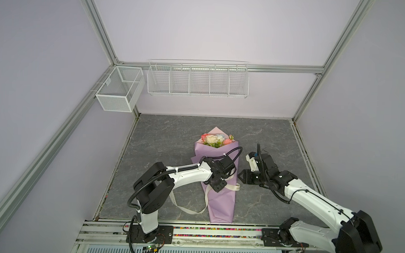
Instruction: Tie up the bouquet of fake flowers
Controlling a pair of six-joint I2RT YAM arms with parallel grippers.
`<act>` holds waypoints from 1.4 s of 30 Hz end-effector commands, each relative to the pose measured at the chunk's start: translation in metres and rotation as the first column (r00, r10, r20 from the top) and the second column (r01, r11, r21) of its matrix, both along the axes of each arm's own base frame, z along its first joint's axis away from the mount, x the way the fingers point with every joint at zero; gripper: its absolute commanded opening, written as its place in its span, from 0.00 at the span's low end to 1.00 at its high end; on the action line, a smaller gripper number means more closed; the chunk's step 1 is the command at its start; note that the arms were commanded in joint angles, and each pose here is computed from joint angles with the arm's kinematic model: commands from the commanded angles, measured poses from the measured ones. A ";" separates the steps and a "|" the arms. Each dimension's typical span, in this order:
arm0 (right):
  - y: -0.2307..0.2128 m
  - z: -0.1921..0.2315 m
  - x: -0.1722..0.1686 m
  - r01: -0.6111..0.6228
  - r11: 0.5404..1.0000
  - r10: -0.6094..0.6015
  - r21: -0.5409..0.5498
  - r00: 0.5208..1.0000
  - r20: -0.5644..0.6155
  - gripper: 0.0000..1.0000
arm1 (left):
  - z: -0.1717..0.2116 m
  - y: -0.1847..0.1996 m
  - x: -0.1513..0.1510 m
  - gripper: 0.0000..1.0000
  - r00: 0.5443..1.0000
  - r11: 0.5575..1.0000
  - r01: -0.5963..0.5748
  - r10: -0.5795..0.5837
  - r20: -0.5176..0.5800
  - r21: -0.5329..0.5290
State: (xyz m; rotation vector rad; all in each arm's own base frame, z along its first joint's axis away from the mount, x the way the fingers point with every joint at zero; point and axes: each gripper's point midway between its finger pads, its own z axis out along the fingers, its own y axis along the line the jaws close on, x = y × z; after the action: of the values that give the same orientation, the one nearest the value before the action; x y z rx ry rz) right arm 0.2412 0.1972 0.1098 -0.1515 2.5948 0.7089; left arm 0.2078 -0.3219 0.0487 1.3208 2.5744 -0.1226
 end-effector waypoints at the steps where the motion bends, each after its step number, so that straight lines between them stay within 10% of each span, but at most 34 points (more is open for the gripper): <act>1: 0.005 0.001 -0.005 -0.042 0.998 0.042 0.036 0.999 -0.001 0.42 | 0.021 -0.002 -0.002 0.24 0.999 0.999 0.021 -0.020 0.024 -0.033; 12: 0.032 0.006 0.010 -0.127 0.988 0.128 0.089 0.992 -0.009 0.30 | 0.044 0.004 0.000 0.07 0.996 0.994 -0.030 0.038 0.081 -0.104; 23: 0.055 -0.020 0.043 -0.213 0.977 0.214 0.014 0.972 -0.094 0.23 | 0.069 0.002 0.008 0.06 0.985 0.978 -0.057 0.088 0.149 -0.198; 38: 0.087 -0.049 0.001 -0.449 0.886 0.463 0.114 0.842 -0.278 0.21 | 0.087 -0.004 0.020 0.06 0.969 0.962 -0.075 0.133 0.209 -0.262; 42: 0.081 -0.046 0.012 -0.417 0.906 0.422 0.073 0.875 -0.237 0.20 | 0.089 -0.003 0.020 0.06 0.968 0.962 -0.072 0.130 0.213 -0.262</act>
State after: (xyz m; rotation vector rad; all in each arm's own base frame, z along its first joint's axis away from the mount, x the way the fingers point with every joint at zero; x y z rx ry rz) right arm 0.2521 0.2795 0.0568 -0.6418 2.8539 0.9593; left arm 0.2265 -0.3254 0.1299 1.0649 2.3576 -0.2575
